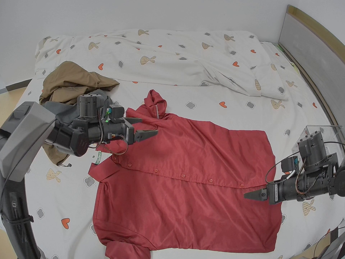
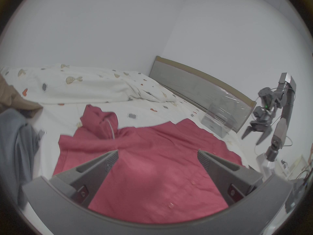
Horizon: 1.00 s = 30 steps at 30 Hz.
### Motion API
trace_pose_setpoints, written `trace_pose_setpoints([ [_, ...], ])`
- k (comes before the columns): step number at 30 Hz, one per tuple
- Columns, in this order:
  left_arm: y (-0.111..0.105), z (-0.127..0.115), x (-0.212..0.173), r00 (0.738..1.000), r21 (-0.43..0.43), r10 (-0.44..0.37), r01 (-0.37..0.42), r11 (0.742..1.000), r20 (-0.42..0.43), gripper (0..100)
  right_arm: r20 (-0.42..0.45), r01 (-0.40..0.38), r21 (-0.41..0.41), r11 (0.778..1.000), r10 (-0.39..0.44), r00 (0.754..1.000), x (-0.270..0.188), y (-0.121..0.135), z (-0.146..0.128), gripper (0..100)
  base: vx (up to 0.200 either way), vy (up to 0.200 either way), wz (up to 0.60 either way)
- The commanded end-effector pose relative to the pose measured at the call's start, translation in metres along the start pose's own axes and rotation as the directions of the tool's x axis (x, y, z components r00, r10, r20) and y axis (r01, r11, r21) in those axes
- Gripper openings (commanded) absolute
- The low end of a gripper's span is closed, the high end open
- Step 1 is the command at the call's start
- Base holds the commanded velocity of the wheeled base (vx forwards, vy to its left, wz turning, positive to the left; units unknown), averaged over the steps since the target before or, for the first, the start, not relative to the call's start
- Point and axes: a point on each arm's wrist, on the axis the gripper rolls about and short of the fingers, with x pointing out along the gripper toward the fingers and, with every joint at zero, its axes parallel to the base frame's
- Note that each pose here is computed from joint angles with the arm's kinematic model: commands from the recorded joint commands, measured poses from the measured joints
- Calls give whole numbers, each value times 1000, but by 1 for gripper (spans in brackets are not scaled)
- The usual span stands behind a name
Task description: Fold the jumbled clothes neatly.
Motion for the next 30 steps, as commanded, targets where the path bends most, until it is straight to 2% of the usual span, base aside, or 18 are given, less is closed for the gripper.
trace_pose_setpoints([
  [1, -117, 6, -140, 1000, -144, -16, 18, 989, 13, 100, 20, 51, 165, 985, -55, 998, 46, -55, 60, 100, 0, 0, 0],
  [3, -129, 17, -159, 999, -234, -4, 14, 972, 43, 100, 28, -3, 180, 984, -2, 1000, 57, -65, 72, 100, 0, 0, 0],
  [5, -143, 33, -187, 995, -376, -45, 76, 923, 90, 100, 96, -114, 170, 979, 99, 990, 73, -86, 89, 100, 0, 0, 0],
  [6, -143, 34, -189, 994, -383, -51, 83, 920, 93, 100, 101, -120, 169, 978, 104, 989, 74, -87, 90, 100, 0, 0, 0],
  [7, -147, 38, -203, 989, -425, -96, 136, 895, 115, 100, 144, -174, 146, 974, 153, 978, 86, -101, 96, 100, 0, 0, 0],
  [8, -148, 40, -217, 982, -434, -134, 179, 883, 133, 100, 192, -212, 111, 971, 188, 963, 97, -116, 102, 100, 0, 0, 0],
  [10, -148, 35, -233, 972, -435, -184, 231, 870, 148, 100, 246, -230, 64, 971, 208, 947, 118, -133, 110, 100, 0, 0, 0],
  [13, -150, 30, -250, 960, -428, -226, 276, 861, 165, 100, 254, -192, 76, 978, 167, 953, 146, -150, 113, 100, 0, 0, 0],
  [16, -154, 27, -254, 961, -433, -223, 274, 859, 166, 100, 284, -116, 89, 989, 87, 955, 153, -156, 122, 100, 0, 0, 0],
  [17, -154, 27, -254, 961, -433, -223, 274, 859, 166, 100, 284, -116, 89, 989, 87, 955, 153, -156, 122, 100, 0, 0, 0],
  [18, -156, 22, -254, 961, -442, -223, 274, 854, 163, 100, 290, -70, 102, 992, 38, 956, 160, -160, 125, 100, 0, 0, 0],
  [22, -156, 22, -254, 960, -444, -227, 276, 852, 162, 100, 317, -17, 105, 994, -18, 948, 161, -158, 136, 100, 0, 0, 0],
  [25, -157, 20, -254, 961, -447, -227, 276, 851, 161, 100, 348, 49, 114, 992, -85, 934, 157, -159, 148, 100, 0, 0, 0],
  [30, -158, 18, -254, 961, -445, -228, 276, 852, 159, 100, 371, 80, 89, 993, -107, 922, 144, -157, 157, 100, 0, 0, 0],
])
